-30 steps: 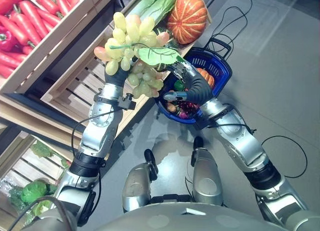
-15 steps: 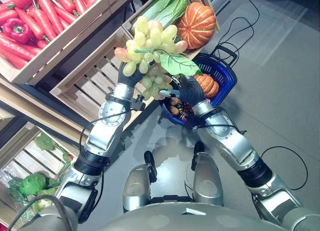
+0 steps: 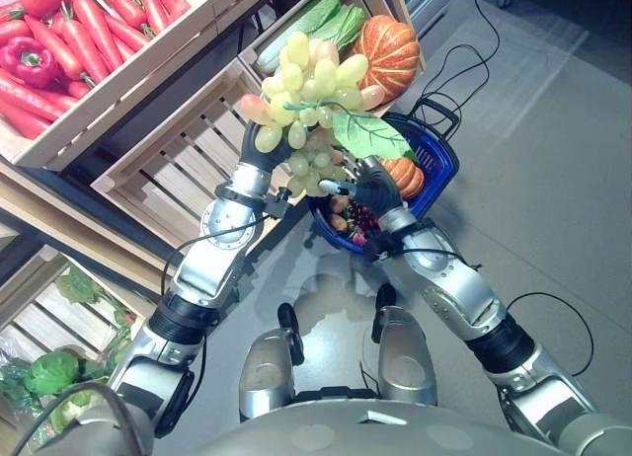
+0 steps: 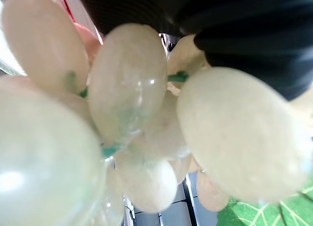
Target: Pick up fruits and vegetables into the basket
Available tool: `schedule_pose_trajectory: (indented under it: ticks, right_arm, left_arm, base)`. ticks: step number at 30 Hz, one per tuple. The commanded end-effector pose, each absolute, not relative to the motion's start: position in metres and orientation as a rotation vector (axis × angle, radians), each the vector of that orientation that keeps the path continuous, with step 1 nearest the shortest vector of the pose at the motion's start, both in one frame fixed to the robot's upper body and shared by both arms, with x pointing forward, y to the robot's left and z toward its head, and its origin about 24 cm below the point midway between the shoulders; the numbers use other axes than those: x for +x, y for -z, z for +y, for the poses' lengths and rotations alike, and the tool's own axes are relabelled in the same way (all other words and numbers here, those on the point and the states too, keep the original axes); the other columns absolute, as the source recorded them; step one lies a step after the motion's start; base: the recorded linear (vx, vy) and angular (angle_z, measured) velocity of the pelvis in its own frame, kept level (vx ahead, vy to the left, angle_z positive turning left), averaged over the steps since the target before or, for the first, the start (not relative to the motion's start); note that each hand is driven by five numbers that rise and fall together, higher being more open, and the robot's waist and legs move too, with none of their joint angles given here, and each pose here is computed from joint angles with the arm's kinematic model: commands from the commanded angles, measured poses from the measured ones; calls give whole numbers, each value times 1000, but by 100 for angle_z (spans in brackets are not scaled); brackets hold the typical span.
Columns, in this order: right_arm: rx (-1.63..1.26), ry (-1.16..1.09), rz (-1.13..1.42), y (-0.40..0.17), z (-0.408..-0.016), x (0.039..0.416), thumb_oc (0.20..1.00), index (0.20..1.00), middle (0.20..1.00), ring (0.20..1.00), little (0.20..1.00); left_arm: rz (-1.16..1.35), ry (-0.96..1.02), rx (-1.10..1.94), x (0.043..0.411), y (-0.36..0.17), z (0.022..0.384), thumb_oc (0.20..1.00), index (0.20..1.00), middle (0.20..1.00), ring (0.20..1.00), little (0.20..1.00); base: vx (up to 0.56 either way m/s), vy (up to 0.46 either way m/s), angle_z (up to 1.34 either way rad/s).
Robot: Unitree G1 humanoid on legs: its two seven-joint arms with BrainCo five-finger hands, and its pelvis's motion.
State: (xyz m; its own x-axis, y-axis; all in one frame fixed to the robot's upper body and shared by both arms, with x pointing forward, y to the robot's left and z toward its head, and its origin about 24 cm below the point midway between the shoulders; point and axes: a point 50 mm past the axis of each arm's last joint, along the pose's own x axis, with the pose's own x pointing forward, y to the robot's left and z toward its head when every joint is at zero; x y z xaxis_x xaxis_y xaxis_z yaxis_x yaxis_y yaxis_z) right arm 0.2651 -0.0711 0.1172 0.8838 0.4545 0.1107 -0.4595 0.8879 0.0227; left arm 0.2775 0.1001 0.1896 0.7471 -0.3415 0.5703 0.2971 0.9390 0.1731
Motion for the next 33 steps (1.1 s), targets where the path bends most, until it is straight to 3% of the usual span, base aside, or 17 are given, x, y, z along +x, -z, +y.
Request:
schedule_pose_trajectory:
  ticks: [1, 12, 29, 30, 33]
  right_arm:
    - [187, -612, -134, -131, -44, 255, 1000, 1000, 1000, 1000, 1000]
    - [228, -622, -79, -122, -36, 256, 1000, 1000, 1000, 1000, 1000]
    - [374, -549, -267, -147, -59, 255, 1000, 1000, 1000, 1000, 1000]
    - [364, -551, -307, -153, -60, 254, 200, 200, 200, 200, 200]
    - [338, -551, -379, -164, -60, 251, 200, 200, 200, 200, 200]
  left_arm:
    - [-885, 478, 96, 254, -228, 79, 200, 200, 200, 200, 200]
    - [-865, 588, 165, 251, -223, 63, 200, 200, 200, 200, 200]
    - [-827, 602, 224, 249, -208, 60, 200, 200, 200, 200, 200]
    - [-808, 595, 210, 250, -205, 60, 200, 200, 200, 200, 200]
    - [-773, 581, 192, 251, -200, 61, 200, 200, 200, 200, 200]
  base:
    - [20, -20, 4]
    - [5, -8, 3]
    - [-2, 2, -2]
    - [0, 0, 0]
    - [0, 0, 0]
